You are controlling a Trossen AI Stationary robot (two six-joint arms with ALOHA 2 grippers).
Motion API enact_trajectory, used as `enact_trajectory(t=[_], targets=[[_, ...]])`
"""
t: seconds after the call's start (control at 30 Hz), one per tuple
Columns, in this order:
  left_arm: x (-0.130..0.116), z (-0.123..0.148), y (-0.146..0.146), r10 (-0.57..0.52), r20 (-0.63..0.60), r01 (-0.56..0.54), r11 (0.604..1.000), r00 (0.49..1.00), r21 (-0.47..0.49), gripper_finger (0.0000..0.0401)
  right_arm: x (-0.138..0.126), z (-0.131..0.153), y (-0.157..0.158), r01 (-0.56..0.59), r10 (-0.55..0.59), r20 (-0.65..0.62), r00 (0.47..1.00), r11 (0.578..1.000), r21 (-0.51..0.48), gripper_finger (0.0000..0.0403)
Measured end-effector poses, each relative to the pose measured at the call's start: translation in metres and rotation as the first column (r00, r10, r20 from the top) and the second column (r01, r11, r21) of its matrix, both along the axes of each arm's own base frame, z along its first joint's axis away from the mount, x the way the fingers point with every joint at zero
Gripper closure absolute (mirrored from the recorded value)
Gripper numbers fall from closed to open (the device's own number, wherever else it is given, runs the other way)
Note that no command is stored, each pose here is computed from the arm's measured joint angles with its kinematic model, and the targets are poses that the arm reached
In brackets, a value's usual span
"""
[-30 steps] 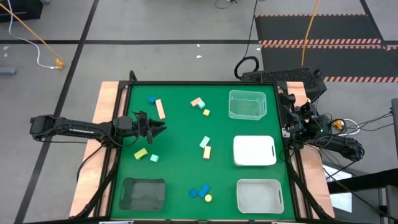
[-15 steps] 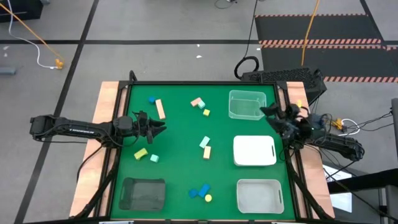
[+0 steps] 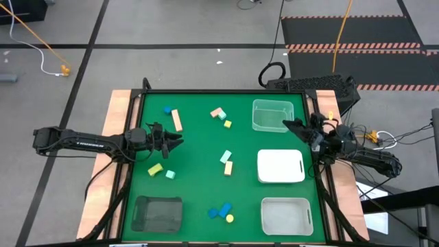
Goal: Sort & place blocks by color
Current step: Put the top yellow block into the transparent bin
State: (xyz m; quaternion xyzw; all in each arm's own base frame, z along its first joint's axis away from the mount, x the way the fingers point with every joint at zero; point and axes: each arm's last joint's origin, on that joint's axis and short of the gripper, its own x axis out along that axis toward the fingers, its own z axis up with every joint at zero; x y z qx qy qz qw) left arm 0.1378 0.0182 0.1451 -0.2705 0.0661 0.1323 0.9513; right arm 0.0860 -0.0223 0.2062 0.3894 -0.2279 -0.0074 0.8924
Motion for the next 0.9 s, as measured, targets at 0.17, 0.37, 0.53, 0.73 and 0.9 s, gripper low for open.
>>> enact_trajectory(t=[0.17,0.37,0.53,0.73,0.9], targets=[[0.0000,0.0000,0.0000,0.000,0.000,0.000,1.000,1.000,0.000,0.0229,-0.0006,0.0000,-0.0023,0.055,-0.056,0.018,0.998,0.996,0.076,0.0094],[0.0000,0.0000,0.0000,0.000,0.000,0.000,1.000,1.000,0.000,0.0229,-0.0005,-0.0001,-0.0022,0.030,-0.034,0.027,0.999,0.993,0.114,0.0094],[0.0000,0.0001,0.0000,-0.004,-0.004,0.004,1.000,1.000,0.021,0.0229,0.0000,-0.0008,-0.0017,0.014,-0.016,0.016,1.000,0.994,0.105,0.0094],[0.0001,0.0015,0.0009,0.011,0.005,-0.012,0.999,1.000,0.050,0.0229,0.0000,-0.0008,-0.0017,0.010,-0.012,0.019,1.000,0.993,0.115,0.0094],[0.0009,0.0067,0.0011,0.008,0.052,-0.013,0.996,0.999,0.083,0.0229,0.0004,-0.0019,-0.0018,0.006,-0.007,0.011,1.000,0.991,0.132,0.0094]])
